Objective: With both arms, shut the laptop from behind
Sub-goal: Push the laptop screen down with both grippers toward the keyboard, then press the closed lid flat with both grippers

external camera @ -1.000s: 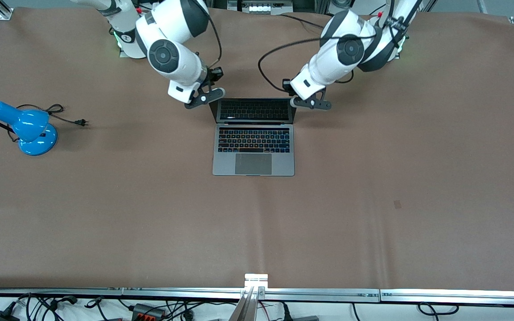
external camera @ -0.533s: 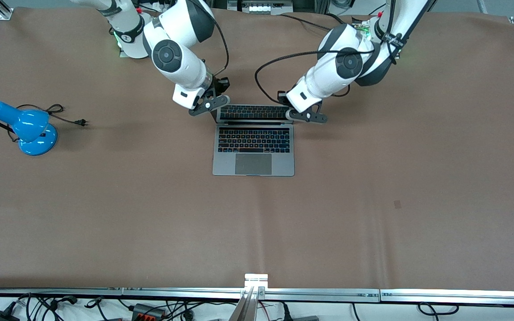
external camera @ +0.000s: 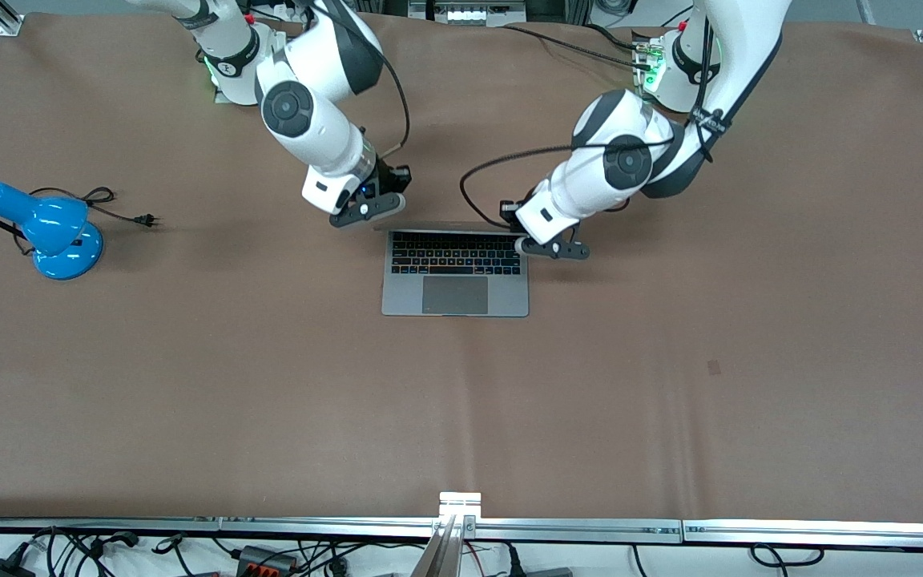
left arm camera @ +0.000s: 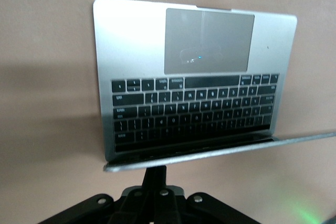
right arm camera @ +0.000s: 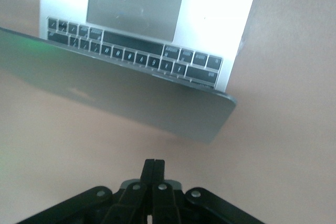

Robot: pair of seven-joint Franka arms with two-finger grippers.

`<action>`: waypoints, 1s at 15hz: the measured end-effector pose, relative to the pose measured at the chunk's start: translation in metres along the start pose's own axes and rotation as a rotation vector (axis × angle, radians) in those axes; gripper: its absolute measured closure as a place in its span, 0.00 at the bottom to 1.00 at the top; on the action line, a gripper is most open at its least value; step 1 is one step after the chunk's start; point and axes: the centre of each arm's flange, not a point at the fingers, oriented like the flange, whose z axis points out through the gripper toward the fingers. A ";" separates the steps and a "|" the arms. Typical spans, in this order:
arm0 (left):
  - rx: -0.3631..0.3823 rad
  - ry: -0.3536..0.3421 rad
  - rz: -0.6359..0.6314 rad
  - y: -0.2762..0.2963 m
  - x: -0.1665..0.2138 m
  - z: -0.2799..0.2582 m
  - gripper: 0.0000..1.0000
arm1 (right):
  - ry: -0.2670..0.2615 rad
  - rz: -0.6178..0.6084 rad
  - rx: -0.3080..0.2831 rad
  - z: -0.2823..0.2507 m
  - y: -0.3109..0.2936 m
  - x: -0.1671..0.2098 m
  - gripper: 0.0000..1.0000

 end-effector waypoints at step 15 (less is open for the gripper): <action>0.082 0.022 0.042 -0.019 0.063 0.069 0.99 | 0.021 0.068 -0.062 0.093 0.030 0.093 0.99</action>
